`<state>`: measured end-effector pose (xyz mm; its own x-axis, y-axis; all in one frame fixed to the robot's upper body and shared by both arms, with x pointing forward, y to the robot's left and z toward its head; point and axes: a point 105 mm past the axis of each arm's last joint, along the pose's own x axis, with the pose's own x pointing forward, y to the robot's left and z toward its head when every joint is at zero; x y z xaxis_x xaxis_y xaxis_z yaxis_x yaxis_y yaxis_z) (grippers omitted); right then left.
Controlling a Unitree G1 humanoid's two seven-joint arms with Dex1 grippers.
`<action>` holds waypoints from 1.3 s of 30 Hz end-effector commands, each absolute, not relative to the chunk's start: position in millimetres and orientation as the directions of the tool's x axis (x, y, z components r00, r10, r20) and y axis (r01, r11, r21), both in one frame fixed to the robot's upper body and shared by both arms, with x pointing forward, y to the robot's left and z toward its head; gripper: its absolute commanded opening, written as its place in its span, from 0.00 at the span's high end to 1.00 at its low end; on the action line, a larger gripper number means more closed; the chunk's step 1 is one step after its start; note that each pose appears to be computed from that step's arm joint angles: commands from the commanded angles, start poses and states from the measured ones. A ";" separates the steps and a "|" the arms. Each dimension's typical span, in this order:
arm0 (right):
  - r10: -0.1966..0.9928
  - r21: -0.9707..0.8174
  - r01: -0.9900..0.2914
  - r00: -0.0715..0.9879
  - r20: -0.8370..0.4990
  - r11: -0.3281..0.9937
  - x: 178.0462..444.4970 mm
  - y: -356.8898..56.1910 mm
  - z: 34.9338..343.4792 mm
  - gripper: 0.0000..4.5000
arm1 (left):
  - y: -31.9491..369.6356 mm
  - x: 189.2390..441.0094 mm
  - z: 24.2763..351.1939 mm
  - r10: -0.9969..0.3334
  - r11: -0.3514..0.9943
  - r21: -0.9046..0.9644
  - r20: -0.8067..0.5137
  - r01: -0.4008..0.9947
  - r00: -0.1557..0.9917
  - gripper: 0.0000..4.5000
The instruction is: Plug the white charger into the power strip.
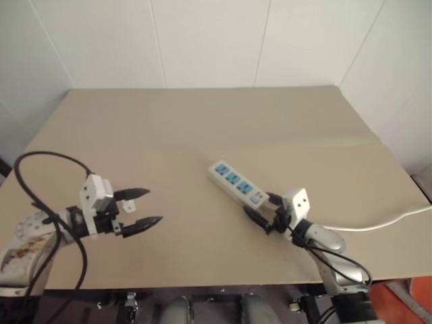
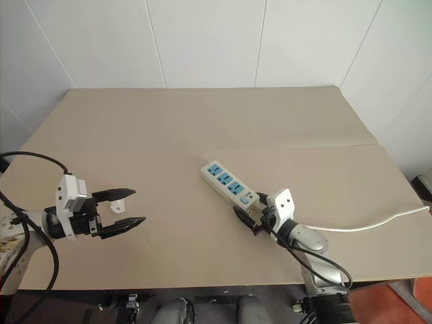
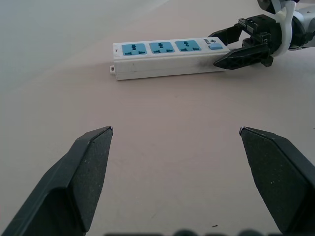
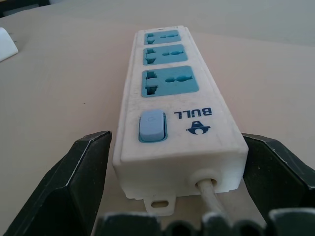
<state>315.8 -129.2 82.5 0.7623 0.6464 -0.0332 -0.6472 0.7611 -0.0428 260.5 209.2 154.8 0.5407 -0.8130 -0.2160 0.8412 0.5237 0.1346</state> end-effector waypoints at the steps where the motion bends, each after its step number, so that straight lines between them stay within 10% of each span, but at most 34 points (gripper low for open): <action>1: 0.634 -0.067 -0.633 0.773 -0.002 0.771 316.1 -127.0 85.5 0.01 | 210.7 261.0 167.9 -0.811 0.526 0.189 -0.184 0.830 0.556 0.00; 17: 0.660 -0.150 -0.661 0.749 -0.061 0.735 314.9 -122.6 67.6 0.24 | 210.6 272.3 184.3 -0.777 0.589 0.199 -0.128 0.784 0.616 0.00; 26: 0.910 -0.130 -0.910 0.406 -0.087 0.394 289.5 -111.5 87.6 0.24 | 206.5 318.6 250.1 -0.621 0.633 0.473 -0.161 0.612 0.767 0.00; 34: 0.973 -0.108 -0.990 0.115 -0.202 0.095 276.0 -104.5 85.6 0.24 | 217.6 306.1 246.3 -0.665 -0.163 0.580 -0.662 0.798 0.345 0.00; 39: 0.965 -0.120 -0.989 0.116 -0.236 0.090 280.3 -98.4 74.5 0.24 | 221.0 300.5 236.6 -0.391 -0.542 0.400 -0.899 0.739 0.199 0.00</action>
<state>282.6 -104.2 80.1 0.1415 0.9671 -0.2113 -0.9863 0.1196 -0.1133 305.3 220.8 239.3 0.2332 -0.4370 -0.8687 0.7771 -0.4533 0.4366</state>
